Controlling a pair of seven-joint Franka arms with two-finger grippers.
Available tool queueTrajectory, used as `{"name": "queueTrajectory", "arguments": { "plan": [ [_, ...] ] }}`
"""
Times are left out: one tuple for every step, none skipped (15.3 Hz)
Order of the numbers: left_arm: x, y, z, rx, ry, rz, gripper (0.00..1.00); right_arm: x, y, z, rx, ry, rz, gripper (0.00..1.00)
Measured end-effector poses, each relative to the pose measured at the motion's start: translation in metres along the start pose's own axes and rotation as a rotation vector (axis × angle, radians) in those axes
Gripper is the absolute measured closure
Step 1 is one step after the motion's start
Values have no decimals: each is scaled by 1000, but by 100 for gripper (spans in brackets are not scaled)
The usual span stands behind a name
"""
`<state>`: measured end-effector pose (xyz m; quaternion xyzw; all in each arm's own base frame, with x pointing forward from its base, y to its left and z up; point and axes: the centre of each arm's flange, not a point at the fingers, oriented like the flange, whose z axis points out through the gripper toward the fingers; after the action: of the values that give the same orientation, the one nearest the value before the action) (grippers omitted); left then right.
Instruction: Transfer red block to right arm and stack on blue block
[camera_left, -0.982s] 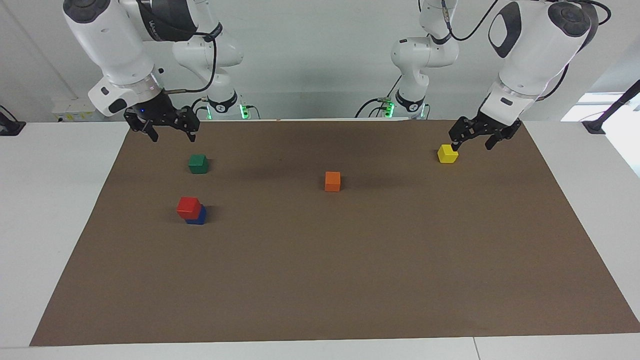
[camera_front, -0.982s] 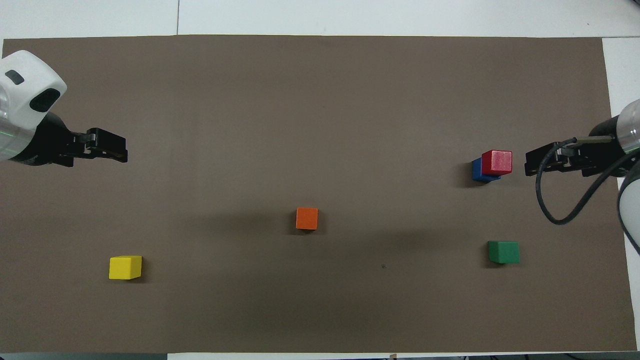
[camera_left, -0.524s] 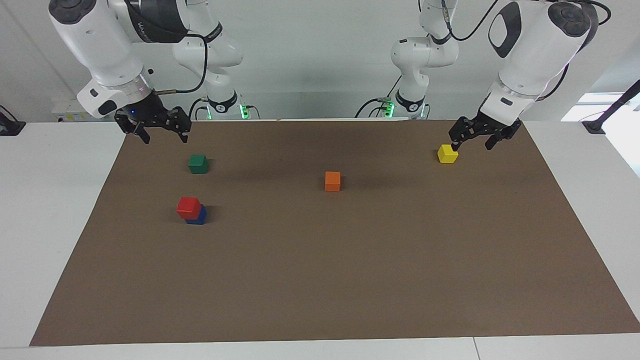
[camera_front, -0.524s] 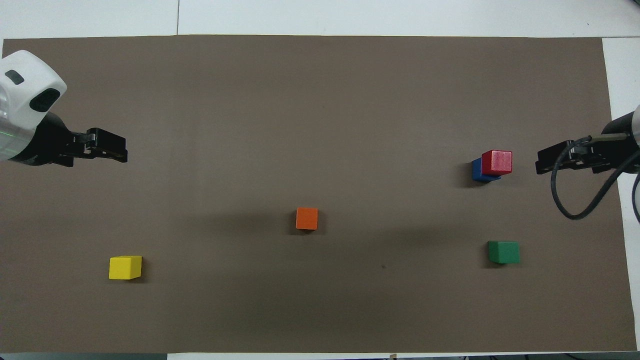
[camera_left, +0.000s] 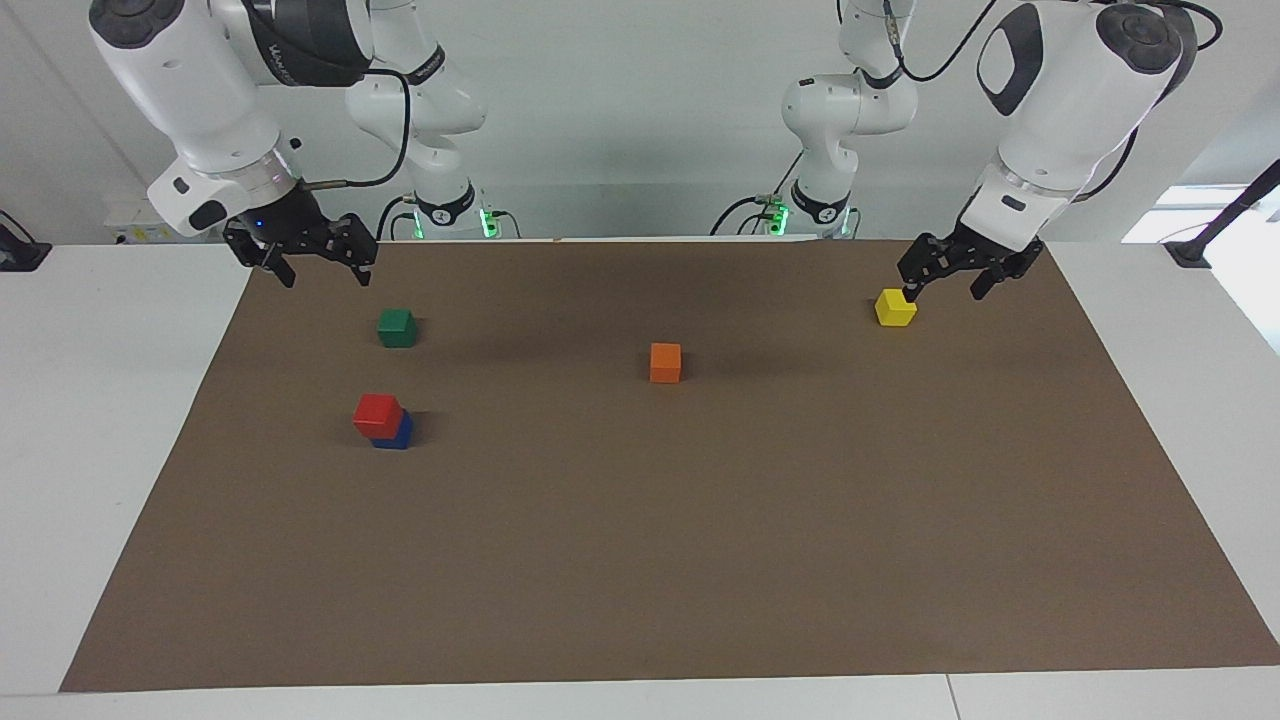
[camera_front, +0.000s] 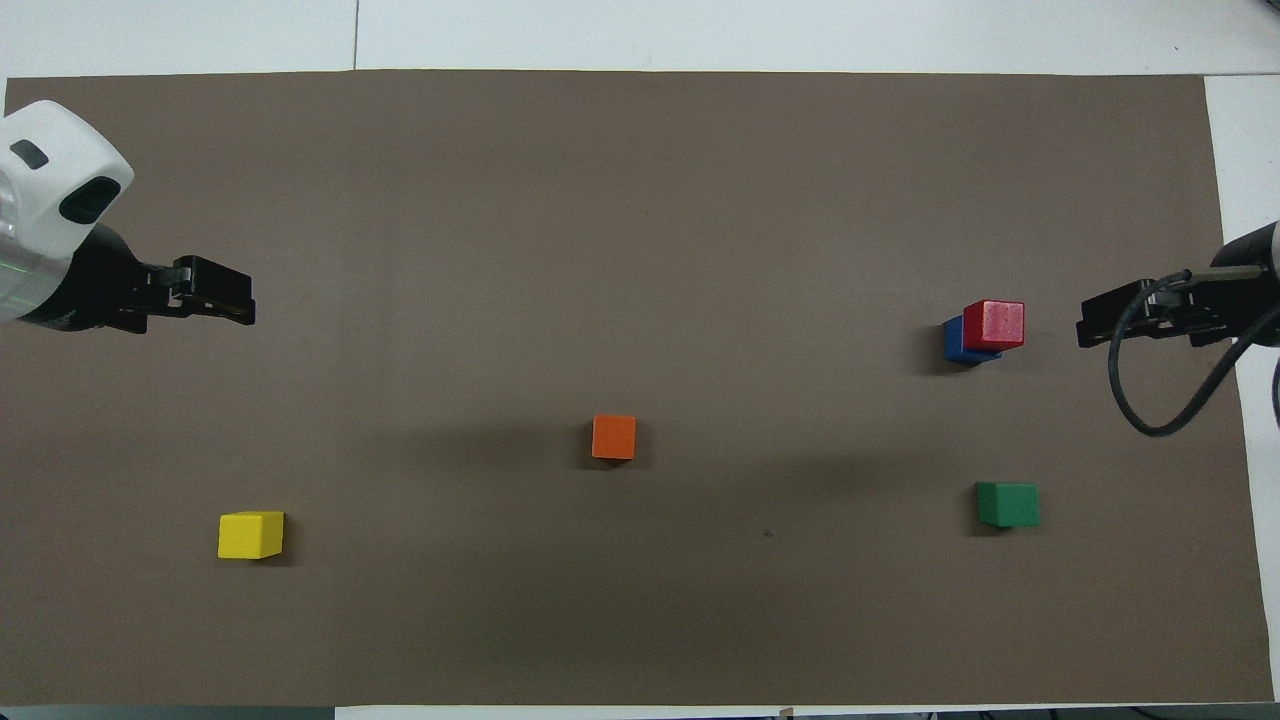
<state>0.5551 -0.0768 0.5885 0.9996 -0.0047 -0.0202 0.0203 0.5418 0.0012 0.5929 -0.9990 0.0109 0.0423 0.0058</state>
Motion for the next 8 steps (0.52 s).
{"name": "queueTrajectory", "arguments": {
  "plan": [
    [0,0,0,0,0,0,0,0,0,0,0,0,0,0],
    [0,0,0,0,0,0,0,0,0,0,-1,0,0,0],
    [0,0,0,0,0,0,0,0,0,0,-3,0,0,0],
    [0,0,0,0,0,0,0,0,0,0,-4,0,0,0],
    [0,0,0,0,0,0,0,0,1,0,-5,0,-2,0],
    [0,0,0,0,0,0,0,0,1,0,-6,0,-4,0],
    [0,0,0,0,0,0,0,0,1,0,-7,0,-5,0],
    [0,0,0,0,0,0,0,0,1,0,-7,0,-5,0]
  ]
}}
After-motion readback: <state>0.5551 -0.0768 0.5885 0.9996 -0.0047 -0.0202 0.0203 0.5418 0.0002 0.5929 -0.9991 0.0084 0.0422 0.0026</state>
